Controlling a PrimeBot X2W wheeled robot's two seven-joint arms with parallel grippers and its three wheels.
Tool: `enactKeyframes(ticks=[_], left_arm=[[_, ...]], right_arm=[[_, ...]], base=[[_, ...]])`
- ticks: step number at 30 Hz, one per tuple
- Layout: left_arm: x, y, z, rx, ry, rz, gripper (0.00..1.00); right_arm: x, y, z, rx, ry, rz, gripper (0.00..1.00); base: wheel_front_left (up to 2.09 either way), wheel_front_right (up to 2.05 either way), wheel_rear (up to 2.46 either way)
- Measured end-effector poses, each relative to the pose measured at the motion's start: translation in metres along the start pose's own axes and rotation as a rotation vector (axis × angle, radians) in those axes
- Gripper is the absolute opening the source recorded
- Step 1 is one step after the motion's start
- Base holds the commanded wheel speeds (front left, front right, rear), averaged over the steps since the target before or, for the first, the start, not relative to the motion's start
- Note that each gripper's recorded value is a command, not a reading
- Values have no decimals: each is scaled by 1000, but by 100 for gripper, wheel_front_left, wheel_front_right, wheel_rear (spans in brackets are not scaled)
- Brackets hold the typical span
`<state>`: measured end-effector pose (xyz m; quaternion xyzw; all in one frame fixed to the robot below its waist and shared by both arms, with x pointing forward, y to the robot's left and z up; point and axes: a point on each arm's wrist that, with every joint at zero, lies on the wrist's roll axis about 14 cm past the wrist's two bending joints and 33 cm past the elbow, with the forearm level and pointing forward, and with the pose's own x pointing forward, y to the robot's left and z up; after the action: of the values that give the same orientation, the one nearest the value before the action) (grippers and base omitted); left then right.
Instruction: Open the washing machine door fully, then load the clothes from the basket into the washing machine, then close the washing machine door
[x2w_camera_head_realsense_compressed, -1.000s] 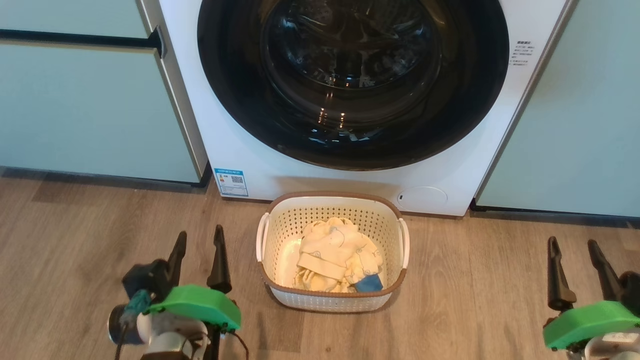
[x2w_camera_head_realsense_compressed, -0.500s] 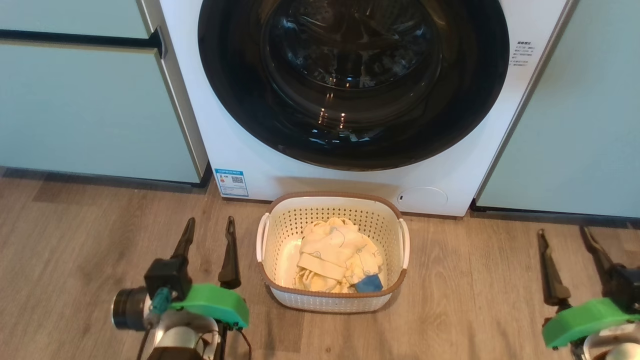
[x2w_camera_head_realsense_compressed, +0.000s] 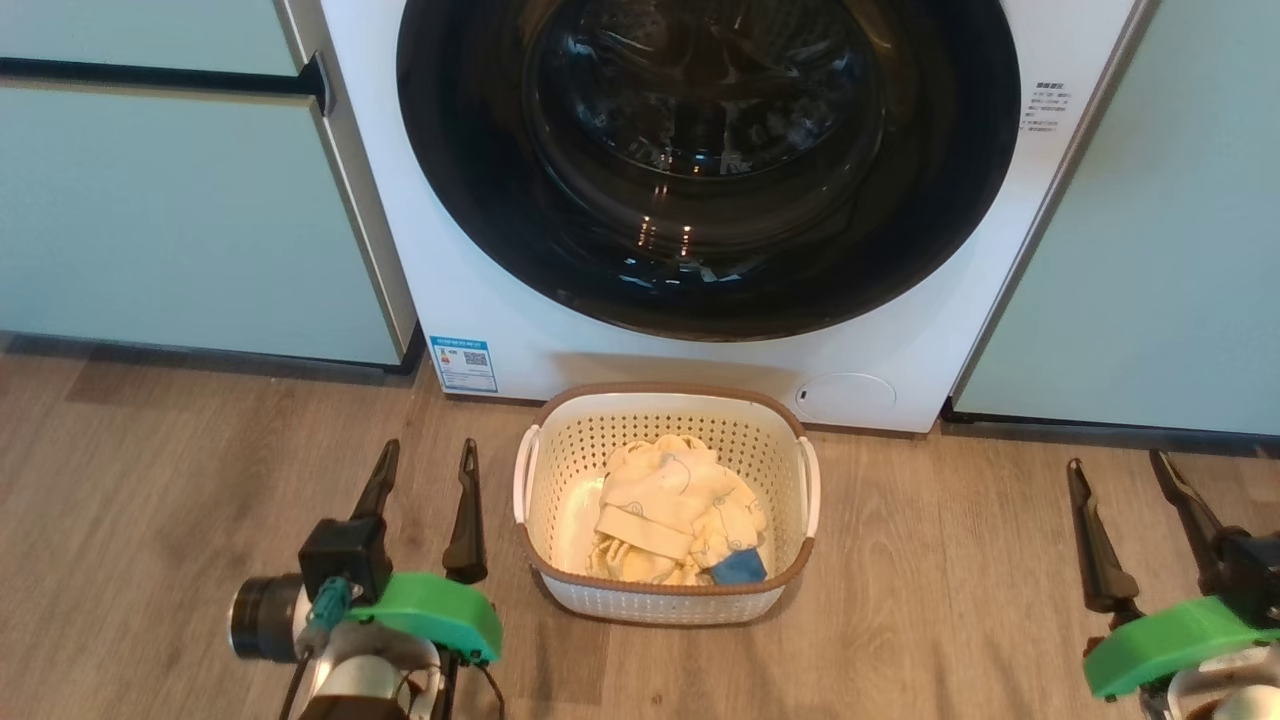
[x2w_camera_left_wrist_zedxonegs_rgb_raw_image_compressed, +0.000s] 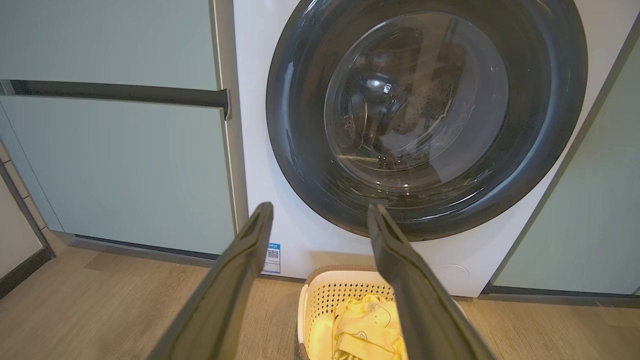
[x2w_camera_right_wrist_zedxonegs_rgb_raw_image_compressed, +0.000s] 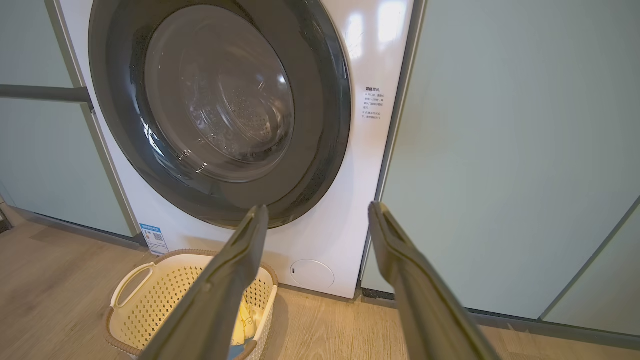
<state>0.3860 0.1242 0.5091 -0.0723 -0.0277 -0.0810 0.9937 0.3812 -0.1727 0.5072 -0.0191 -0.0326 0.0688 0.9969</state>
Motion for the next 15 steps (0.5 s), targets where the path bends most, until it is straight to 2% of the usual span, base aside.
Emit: enactKeyframes(ticks=[10,15], left_arm=[[1,0,-2,6,8,0,100],[3,-1,0,10,2,-2,100]], right_arm=[[0,-2,-1,30,-1,-15,100],[0,-2,-1,39,-2,-22,100]], base=[[1,2,-4],[37,37,-74]])
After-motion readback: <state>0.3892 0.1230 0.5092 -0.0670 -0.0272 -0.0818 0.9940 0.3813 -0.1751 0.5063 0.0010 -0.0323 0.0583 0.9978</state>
